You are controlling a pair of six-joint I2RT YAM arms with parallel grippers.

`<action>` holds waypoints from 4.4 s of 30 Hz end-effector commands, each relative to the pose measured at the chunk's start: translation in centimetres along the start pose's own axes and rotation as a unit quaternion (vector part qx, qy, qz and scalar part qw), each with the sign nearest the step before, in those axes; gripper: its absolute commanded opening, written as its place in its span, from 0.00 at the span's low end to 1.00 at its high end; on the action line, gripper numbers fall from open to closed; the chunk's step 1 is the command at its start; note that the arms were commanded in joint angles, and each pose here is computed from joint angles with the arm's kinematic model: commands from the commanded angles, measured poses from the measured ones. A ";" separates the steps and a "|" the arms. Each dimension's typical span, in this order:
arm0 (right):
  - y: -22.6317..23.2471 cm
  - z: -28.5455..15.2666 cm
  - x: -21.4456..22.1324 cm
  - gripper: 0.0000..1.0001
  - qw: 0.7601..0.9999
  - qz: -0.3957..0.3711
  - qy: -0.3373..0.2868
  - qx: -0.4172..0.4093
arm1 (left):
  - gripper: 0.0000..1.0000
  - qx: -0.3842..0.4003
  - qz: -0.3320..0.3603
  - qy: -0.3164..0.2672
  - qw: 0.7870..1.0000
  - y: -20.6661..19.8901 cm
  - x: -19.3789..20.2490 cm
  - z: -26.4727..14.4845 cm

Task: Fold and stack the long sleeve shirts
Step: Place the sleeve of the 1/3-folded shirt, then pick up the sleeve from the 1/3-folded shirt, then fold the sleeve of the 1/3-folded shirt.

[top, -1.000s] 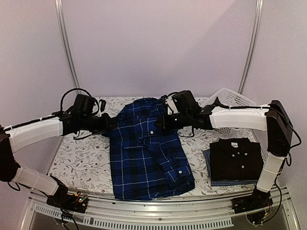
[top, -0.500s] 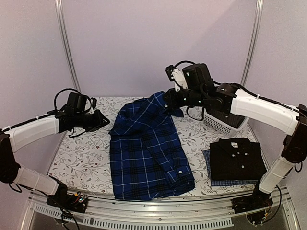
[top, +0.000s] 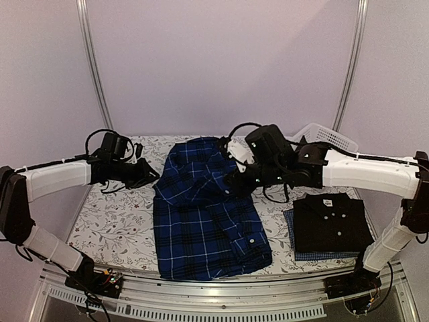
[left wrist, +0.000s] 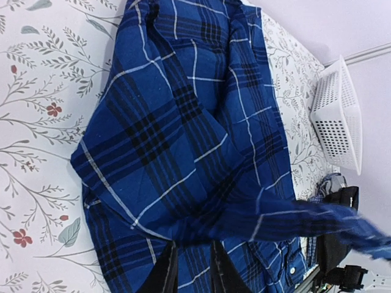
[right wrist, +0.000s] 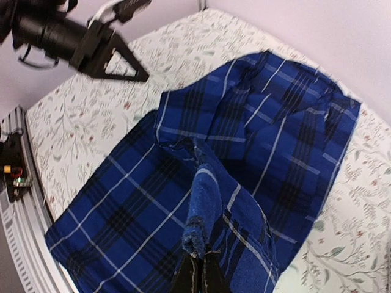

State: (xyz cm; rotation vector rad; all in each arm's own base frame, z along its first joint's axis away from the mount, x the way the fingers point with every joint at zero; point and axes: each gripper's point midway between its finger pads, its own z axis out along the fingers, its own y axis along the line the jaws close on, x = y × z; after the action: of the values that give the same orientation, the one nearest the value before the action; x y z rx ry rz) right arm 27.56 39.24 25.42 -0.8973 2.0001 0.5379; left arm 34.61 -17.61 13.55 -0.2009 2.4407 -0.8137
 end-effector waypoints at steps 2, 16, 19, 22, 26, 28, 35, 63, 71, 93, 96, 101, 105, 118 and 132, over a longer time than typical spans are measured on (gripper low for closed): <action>4.7 2.5 12.0 0.00 0.987 0.022 0.134 -0.081 | 0.19 0.024 0.008 0.007 1.000 -0.8 -0.4 0.3; 6.7 -0.4 16.6 0.55 0.969 0.138 0.167 -0.118 | 0.18 0.021 0.013 0.024 0.999 -0.3 0.4 0.9; 5.4 -1.2 16.7 0.57 0.969 0.162 0.164 -0.085 | 0.18 0.020 0.014 0.025 0.999 -0.2 0.5 0.9; 4.6 -1.6 17.3 0.55 0.961 0.201 0.173 -0.074 | 0.18 0.020 0.013 0.027 0.999 -0.2 0.5 1.1; 3.7 -1.2 18.8 0.53 0.953 0.228 0.193 -0.050 | 0.19 0.022 0.013 0.028 0.999 -0.2 0.5 1.1; 3.6 -0.9 19.4 0.52 0.948 0.238 0.204 -0.044 | 0.19 0.022 0.014 0.028 0.999 -0.2 0.5 1.1; 3.0 0.3 21.6 0.52 0.939 0.254 0.232 -0.012 | 0.19 0.020 0.014 0.026 0.999 -0.3 0.4 0.9; 1.4 2.5 9.8 0.00 0.972 0.180 0.144 0.042 | 0.26 -0.021 0.006 0.013 1.000 2.5 1.1 0.3; 2.4 -1.2 -2.0 0.00 0.991 0.130 0.023 0.005 | 0.28 -0.008 0.002 -0.003 1.000 2.0 -1.8 0.4; 3.3 0.9 -2.0 0.00 0.998 0.024 0.058 0.007 | 0.31 0.019 -0.004 -0.007 1.000 1.3 -8.3 4.9; 4.5 1.2 2.8 0.00 0.993 0.041 0.105 -0.035 | 0.32 0.022 0.013 0.002 1.000 0.1 -8.3 6.6; 6.6 0.9 8.6 0.00 0.980 0.073 0.155 -0.098 | 0.34 -0.018 0.050 0.020 0.998 -1.8 -7.7 10.0; 7.6 1.5 10.6 0.00 0.975 0.088 0.170 -0.112 | 0.34 -0.070 0.071 0.026 0.995 -2.0 -7.2 13.0; 8.0 3.1 10.8 0.00 0.975 0.103 0.156 -0.119 | 0.33 -0.248 0.077 0.001 0.966 2.4 -10.3 19.3; 7.9 3.0 11.1 0.00 0.975 0.106 0.153 -0.118 | 0.15 -0.264 0.082 -0.005 0.961 3.3 -11.3 21.4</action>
State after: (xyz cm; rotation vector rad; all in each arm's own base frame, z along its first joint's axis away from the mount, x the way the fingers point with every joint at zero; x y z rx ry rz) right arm 19.11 41.86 14.28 -0.9713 2.3826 0.7898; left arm 55.30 -22.95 2.78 -0.1849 2.5806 -0.1058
